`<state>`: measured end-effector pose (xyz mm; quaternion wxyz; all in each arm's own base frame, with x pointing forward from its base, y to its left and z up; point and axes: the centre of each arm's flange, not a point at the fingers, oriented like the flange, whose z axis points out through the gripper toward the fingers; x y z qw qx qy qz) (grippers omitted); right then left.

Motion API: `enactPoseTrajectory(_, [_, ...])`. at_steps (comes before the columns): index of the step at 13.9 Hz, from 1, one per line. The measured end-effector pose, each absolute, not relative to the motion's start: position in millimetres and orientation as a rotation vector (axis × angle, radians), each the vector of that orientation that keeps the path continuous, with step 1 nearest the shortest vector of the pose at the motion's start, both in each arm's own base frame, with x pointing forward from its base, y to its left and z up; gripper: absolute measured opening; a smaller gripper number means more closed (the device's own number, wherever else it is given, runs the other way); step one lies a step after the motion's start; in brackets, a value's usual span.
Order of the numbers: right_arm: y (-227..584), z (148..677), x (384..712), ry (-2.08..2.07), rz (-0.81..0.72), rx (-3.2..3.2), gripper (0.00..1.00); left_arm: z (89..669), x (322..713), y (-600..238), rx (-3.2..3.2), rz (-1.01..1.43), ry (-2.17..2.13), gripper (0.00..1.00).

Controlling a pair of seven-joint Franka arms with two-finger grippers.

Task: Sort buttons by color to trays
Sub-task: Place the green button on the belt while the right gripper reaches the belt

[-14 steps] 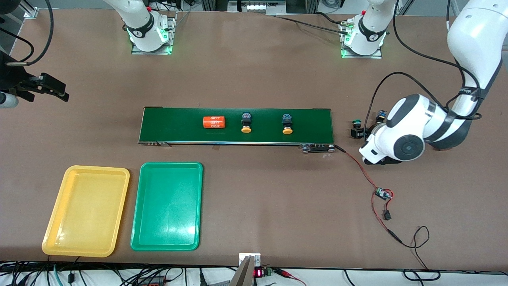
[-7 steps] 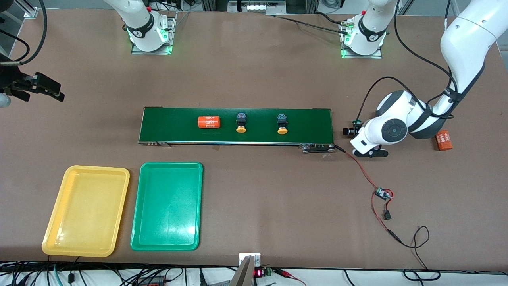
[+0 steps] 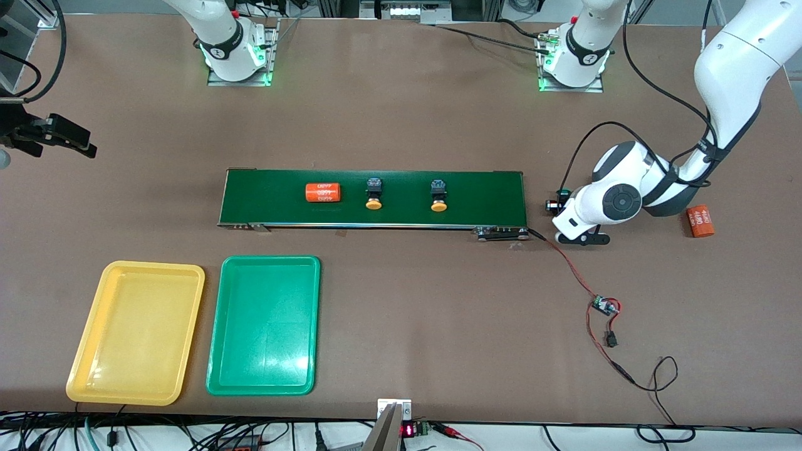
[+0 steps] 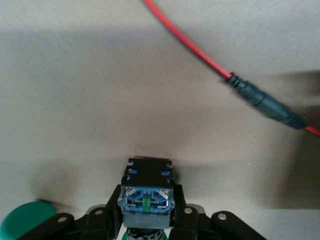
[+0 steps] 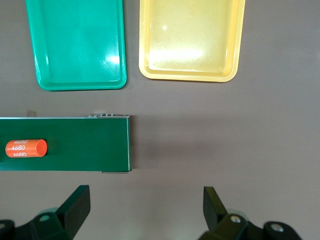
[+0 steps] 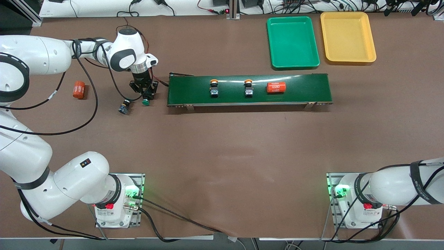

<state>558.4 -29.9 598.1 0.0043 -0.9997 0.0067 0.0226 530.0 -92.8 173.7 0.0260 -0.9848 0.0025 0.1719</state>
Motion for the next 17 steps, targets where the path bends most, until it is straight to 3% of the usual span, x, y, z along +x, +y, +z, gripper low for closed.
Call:
enactPoseTrajectory(4, [2.8,580.8,578.7,-0.065,0.014,-3.14,1.0,251.3,561.5,-136.8,-3.038,0.474,0.05,0.42])
enactPoseTrajectory(7, [45.1,547.5,597.5,-0.152,0.021,-3.14,1.0,286.1,563.7,-198.9,-3.098,0.459,0.084,0.42])
enactPoseTrajectory(10, [100.4,498.3,600.3,-0.12,0.086,-3.148,1.0,286.2,548.8,-269.2,-3.1,0.448,0.09,0.42])
enactPoseTrajectory(14, [194.3,453.4,573.5,0.024,0.164,-3.169,1.0,252.9,540.0,-303.4,-3.108,0.421,0.066,0.42])
enactPoseTrajectory(15, [220.2,447.3,565.5,0.048,0.163,-3.167,1.0,247.6,540.7,-302.7,-3.109,0.427,0.054,0.46])
enactPoseTrajectory(17, [265.0,438.4,551.0,0.072,0.122,-3.149,1.0,246.1,544.3,-298.8,-3.108,0.427,0.022,0.64])
